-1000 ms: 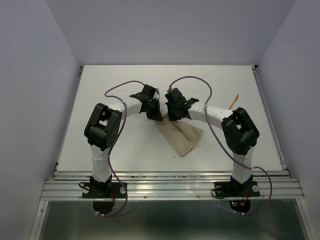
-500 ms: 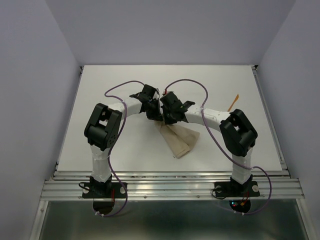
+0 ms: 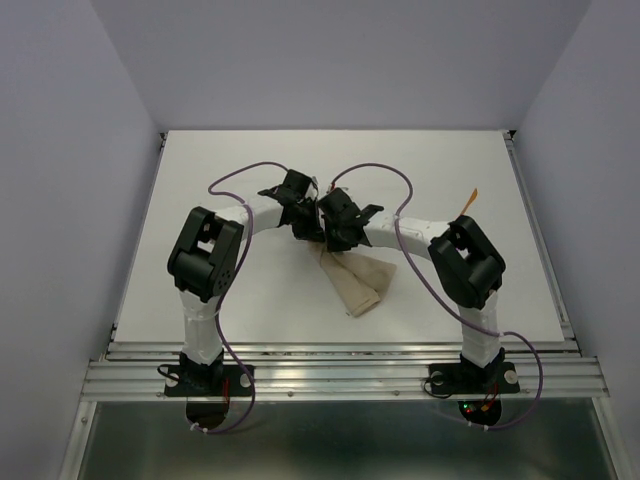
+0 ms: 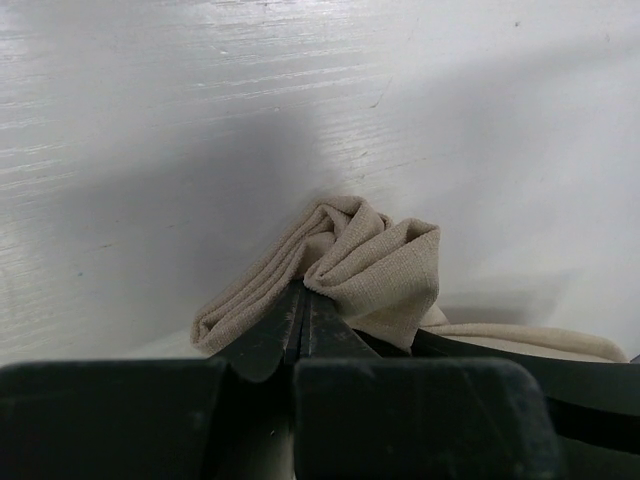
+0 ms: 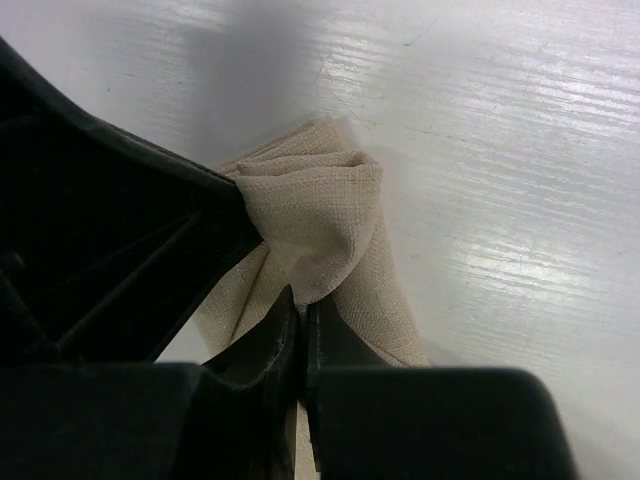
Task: Fold the napkin into a case and place the utensils inside
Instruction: Fold the 2/3-rectangle-folded napkin at the center of the board.
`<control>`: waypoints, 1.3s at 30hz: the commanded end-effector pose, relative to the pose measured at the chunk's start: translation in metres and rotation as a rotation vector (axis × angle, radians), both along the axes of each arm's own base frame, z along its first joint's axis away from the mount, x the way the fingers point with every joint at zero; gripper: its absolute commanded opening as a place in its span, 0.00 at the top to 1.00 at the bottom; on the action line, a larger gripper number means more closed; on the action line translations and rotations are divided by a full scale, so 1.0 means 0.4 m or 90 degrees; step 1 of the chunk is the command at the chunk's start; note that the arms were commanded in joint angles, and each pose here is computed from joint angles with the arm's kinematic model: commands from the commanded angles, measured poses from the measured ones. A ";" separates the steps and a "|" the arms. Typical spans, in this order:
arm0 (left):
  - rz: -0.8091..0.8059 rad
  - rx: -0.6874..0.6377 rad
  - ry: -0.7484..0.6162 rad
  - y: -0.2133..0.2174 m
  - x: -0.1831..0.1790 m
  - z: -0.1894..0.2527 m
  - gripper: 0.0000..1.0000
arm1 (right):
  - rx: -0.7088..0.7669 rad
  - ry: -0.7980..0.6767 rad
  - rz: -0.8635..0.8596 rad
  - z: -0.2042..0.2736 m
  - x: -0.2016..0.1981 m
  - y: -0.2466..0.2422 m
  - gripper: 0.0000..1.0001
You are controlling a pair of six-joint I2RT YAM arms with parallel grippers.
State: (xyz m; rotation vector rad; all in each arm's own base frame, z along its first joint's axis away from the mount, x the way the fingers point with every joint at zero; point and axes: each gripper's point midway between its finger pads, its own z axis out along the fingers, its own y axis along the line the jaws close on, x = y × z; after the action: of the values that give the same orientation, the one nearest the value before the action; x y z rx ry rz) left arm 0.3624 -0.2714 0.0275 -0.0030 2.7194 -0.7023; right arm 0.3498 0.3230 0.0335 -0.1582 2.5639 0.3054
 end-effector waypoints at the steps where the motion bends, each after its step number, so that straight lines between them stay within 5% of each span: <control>1: -0.001 0.047 0.065 0.054 -0.081 -0.025 1.00 | 0.008 0.030 -0.016 -0.070 -0.028 0.009 0.99; 14: 0.065 -0.047 0.085 0.158 -0.121 0.069 1.00 | 0.011 -0.011 0.096 -0.106 -0.027 0.028 0.99; 21: 0.105 -0.099 0.070 0.152 -0.059 0.116 0.89 | 0.015 -0.032 0.134 -0.080 -0.021 0.040 0.99; 25: 0.098 -0.121 0.067 0.129 -0.021 0.158 0.74 | 0.008 -0.045 0.164 -0.068 -0.020 0.041 0.99; 35: 0.120 -0.166 0.095 0.114 0.023 0.181 0.73 | -0.027 -0.084 0.172 -0.045 0.003 0.020 0.99; 39: 0.116 -0.163 0.103 0.106 0.043 0.163 0.49 | -0.024 -0.083 0.173 -0.046 0.003 0.023 0.99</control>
State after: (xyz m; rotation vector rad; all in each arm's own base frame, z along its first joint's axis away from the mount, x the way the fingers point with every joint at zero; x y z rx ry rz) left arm 0.3708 -0.2205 0.0846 -0.3958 2.7179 -0.9679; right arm 0.3612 0.3470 0.0338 -0.4806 2.3752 0.4181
